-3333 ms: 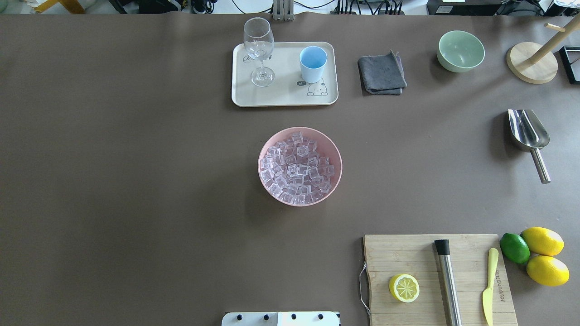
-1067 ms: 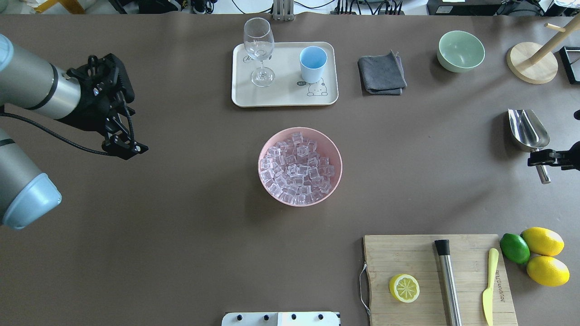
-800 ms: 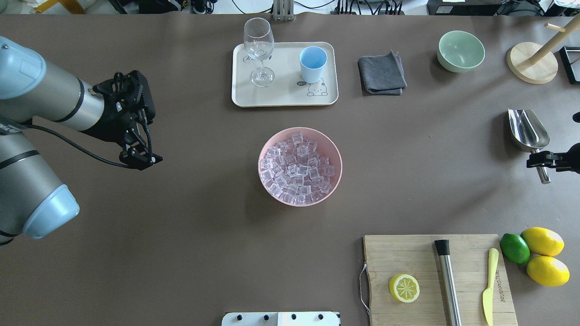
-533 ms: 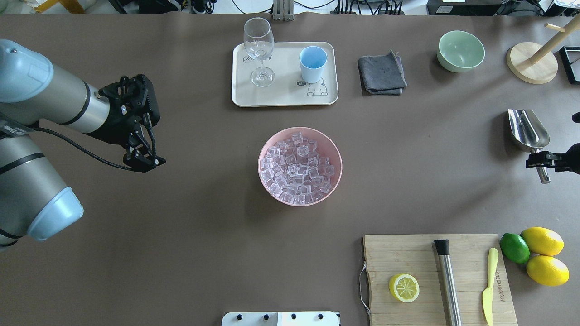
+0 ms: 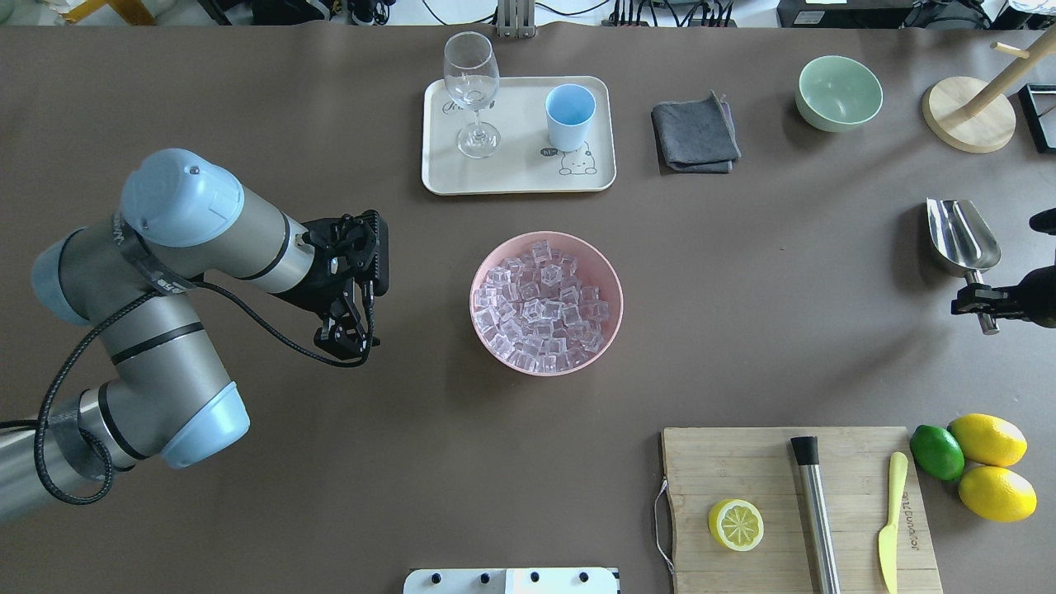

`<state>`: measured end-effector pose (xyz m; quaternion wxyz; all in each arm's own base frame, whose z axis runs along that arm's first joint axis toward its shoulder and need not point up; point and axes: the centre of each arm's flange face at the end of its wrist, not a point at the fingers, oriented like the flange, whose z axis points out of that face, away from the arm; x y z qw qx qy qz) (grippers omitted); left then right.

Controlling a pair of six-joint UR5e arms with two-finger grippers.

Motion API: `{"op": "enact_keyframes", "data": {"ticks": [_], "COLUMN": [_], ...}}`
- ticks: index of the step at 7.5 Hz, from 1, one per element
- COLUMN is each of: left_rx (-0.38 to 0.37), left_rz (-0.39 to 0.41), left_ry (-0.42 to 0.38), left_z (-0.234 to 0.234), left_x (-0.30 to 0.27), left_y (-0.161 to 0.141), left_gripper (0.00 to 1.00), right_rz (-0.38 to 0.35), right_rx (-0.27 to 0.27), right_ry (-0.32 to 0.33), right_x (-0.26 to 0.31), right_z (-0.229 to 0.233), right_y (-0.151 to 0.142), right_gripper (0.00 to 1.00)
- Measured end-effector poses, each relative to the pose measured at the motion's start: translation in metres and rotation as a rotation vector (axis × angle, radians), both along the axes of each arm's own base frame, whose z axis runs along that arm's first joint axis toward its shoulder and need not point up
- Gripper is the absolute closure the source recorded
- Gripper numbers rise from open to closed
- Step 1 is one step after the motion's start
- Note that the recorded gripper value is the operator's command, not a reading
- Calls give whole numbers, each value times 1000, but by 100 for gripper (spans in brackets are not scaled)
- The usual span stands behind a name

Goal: Put ice in cup with scoop
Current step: 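Reach the left gripper to the pink bowl rim while the right approaches the scoop, then close the right gripper on the metal scoop handle and lift it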

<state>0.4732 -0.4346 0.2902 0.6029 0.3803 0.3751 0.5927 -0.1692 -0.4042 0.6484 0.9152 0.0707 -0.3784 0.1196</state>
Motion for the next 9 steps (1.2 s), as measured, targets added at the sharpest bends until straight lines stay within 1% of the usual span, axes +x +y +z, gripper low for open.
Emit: {"op": "enact_keyframes", "data": {"ticks": [2, 3, 4, 5, 6, 7, 8, 9], "left_rx": [13, 10, -27, -57, -67, -65, -61, -57], "left_rz": [22, 23, 9, -1, -4, -5, -9, -16], "left_ry": [23, 41, 60, 71, 80, 89, 96, 101], "left_z": [-1, 2, 0, -4, -9, -11, -11, -12], "left_x": [14, 22, 35, 46, 56, 66, 73, 79], "left_y": [-3, -3, -6, -10, -14, -18, -22, -25], "left_gripper": [2, 2, 3, 3, 3, 3, 3, 3], "right_rz": [-35, -82, -148, -239, -344, -444, -522, -578], "right_rx": [12, 31, 77, 162, 257, 363, 448, 478], "right_ry": [-17, -34, -23, 9, 53, 89, 101, 85], "right_x": [2, 2, 8, 17, 26, 34, 39, 44], "right_z": [-10, -23, -37, -55, -76, -92, -108, -128], "right_y": [7, 10, 9, 5, -1, -6, -15, -26], "right_gripper": [100, 100, 100, 100, 100, 100, 100, 100]}}
